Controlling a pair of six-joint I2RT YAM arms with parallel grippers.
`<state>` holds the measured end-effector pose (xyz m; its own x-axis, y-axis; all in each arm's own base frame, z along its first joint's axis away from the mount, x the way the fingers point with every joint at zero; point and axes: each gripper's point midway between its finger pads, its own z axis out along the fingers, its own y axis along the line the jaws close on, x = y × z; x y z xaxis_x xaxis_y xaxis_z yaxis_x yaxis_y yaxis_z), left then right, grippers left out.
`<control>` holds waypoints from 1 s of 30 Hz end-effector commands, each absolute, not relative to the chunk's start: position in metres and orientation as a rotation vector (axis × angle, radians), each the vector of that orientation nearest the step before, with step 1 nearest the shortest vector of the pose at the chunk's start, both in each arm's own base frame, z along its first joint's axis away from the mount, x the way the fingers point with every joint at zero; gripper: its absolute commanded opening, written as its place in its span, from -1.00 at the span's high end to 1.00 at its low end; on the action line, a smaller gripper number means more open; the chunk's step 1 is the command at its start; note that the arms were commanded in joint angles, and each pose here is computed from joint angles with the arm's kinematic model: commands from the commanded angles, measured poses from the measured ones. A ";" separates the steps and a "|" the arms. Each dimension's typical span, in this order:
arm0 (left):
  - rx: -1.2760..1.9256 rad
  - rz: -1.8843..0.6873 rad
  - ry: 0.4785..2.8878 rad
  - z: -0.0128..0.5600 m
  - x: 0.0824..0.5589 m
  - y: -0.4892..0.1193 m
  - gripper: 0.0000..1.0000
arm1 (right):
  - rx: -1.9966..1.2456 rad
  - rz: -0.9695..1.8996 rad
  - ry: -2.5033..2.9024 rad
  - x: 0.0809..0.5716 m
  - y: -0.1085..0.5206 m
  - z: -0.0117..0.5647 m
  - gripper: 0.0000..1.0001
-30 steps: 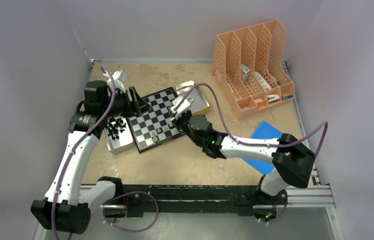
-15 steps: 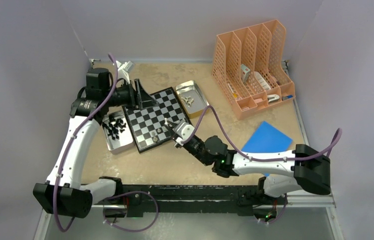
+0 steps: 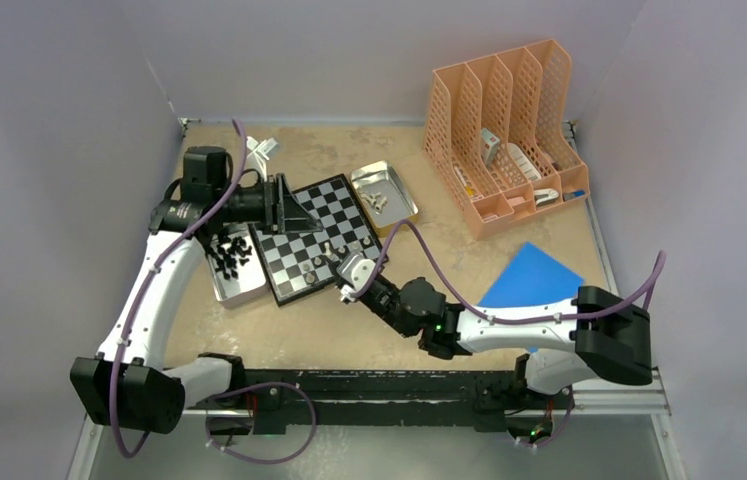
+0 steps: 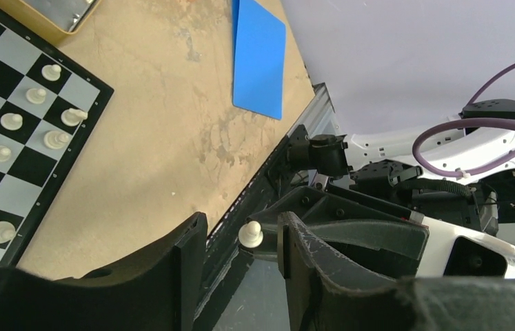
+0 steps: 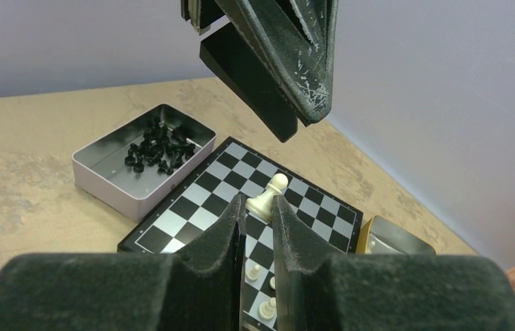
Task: Set up the chess pieces on the board
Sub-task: Place the chess piece on the chessboard.
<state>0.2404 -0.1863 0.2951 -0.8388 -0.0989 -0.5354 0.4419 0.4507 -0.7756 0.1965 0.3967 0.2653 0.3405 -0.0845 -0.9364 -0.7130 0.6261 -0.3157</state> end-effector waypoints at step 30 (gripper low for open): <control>0.469 -1.481 2.199 0.283 0.216 -0.212 0.89 | -0.739 0.483 1.131 0.200 0.401 0.296 0.78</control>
<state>0.2203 -0.2098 0.2758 -0.8710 0.0136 -0.4910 0.4559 0.3944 -0.7979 0.2006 0.3950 0.2647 0.3361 -0.0981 -0.9367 -0.6926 0.6483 -0.3164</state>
